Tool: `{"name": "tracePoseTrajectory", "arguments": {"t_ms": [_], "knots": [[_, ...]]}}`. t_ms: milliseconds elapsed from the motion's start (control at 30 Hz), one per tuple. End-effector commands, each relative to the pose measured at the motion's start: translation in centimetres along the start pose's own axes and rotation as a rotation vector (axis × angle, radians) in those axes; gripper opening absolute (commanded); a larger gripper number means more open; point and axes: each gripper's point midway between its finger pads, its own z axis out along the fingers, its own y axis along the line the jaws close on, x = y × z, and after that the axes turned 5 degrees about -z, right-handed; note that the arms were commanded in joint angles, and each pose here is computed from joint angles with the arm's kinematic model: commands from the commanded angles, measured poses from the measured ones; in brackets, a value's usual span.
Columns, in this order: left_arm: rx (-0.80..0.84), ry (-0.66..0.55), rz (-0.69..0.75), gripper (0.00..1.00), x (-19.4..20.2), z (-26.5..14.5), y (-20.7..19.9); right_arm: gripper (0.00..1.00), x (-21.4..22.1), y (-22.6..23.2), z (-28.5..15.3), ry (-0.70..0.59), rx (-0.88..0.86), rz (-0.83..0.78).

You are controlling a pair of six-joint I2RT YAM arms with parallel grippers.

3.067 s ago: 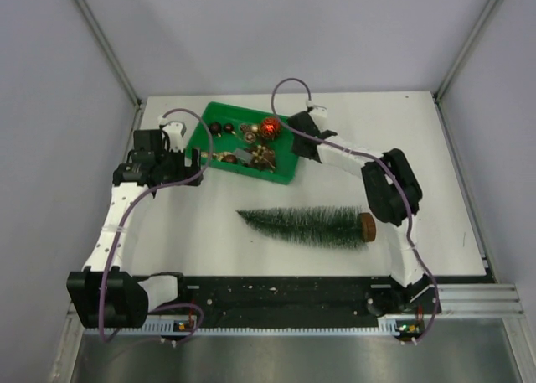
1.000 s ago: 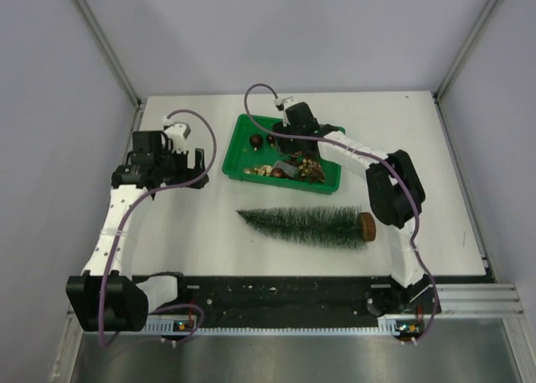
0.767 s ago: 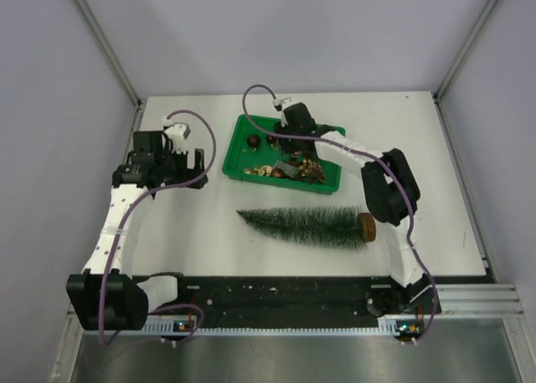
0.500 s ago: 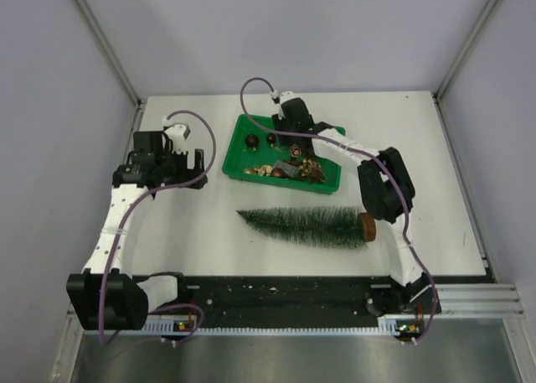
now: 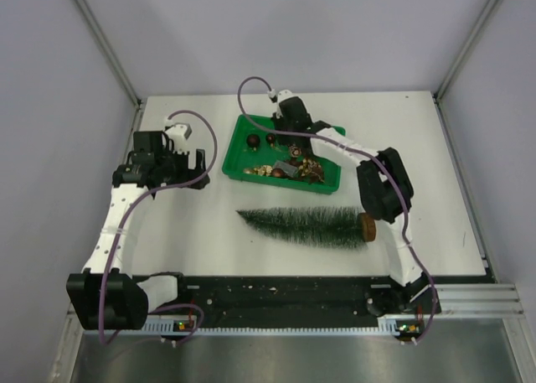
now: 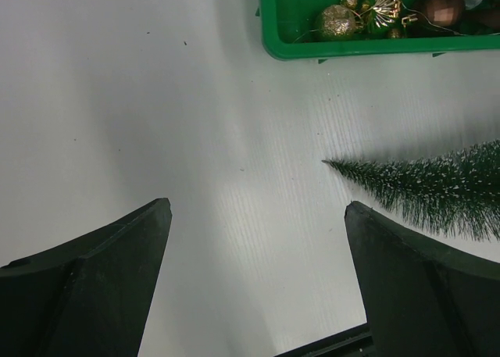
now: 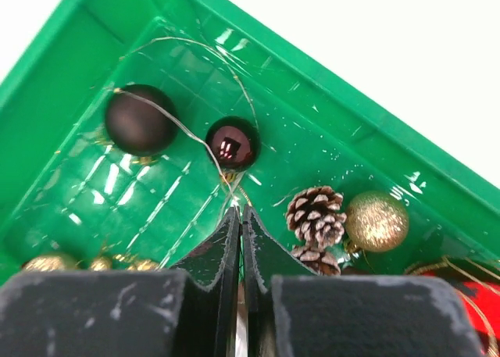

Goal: Decorate the small christmas tree

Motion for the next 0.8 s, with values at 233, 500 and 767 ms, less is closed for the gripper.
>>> {"name": "tracePoseTrajectory", "arguments": {"t_ms": [233,500,767], "knots": [[0.188,-0.091,0.081,0.99,-4.7,0.2,-5.4,0.0,-15.8,4.6,-20.6,-0.401,-0.141,-0.075],[0.366,-0.17,0.214,0.99,-6.7,-0.6,-13.5,0.0,-17.5,4.0,-31.0,-0.536,-0.185,-0.02],[0.448,-0.283,0.27,0.99,-10.7,-1.5,-17.7,0.0,-18.0,3.9,-36.4,-0.58,-0.23,-0.014]]}}
